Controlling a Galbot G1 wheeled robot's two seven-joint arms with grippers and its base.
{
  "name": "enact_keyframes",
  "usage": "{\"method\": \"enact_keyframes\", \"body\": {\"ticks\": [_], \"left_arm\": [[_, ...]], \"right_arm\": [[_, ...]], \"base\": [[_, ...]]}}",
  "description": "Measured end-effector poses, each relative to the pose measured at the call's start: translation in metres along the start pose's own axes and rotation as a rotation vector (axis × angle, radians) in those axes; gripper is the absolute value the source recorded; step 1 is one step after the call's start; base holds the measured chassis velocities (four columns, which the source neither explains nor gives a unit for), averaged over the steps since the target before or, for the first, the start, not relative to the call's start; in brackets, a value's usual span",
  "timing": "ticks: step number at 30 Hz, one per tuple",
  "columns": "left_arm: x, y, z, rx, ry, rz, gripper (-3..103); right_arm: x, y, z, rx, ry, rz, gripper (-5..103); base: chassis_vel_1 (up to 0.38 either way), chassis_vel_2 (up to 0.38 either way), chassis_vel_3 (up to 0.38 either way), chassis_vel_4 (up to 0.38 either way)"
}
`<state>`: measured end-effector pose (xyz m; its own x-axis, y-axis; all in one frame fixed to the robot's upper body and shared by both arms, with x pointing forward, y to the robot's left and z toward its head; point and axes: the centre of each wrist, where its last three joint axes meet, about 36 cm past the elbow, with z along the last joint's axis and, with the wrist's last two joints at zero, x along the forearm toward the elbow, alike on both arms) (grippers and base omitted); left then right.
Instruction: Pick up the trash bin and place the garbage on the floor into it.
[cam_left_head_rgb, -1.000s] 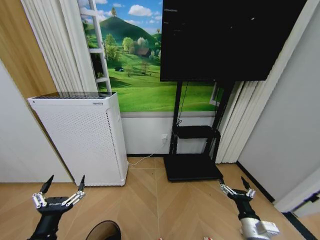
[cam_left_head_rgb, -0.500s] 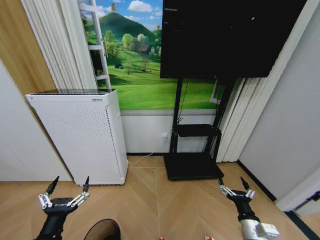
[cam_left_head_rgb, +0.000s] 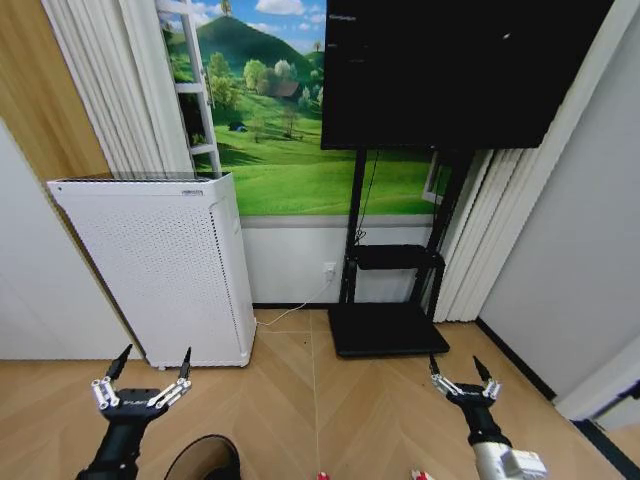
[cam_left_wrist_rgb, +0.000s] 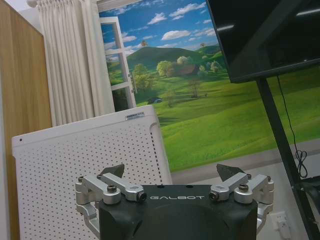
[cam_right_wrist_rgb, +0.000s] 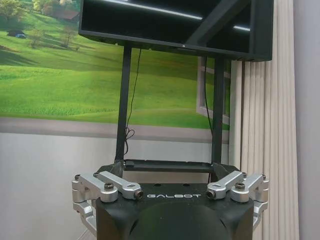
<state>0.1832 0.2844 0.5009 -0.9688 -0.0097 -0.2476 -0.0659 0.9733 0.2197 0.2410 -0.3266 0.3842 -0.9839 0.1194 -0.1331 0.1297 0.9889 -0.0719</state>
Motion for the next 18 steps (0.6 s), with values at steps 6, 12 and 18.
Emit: {"method": "enact_keyframes", "body": {"ticks": [6, 12, 18], "left_arm": [[-0.005, -0.003, 0.000, -0.005, -0.006, 0.019, 100], [0.000, 0.001, 0.030, 0.040, 0.053, 0.032, 100], [0.003, 0.002, 0.040, 0.047, 0.067, 0.033, 100]], "right_arm": [[0.001, 0.001, 0.002, -0.001, 0.004, 0.002, 100], [0.002, -0.008, 0.006, -0.008, 0.009, 0.035, 100], [0.009, -0.003, 0.018, -0.015, 0.024, 0.047, 100]], "base": [[0.000, 0.000, 0.000, 0.000], [0.000, 0.000, 0.000, 0.000], [0.000, 0.000, 0.000, 0.000]]}}
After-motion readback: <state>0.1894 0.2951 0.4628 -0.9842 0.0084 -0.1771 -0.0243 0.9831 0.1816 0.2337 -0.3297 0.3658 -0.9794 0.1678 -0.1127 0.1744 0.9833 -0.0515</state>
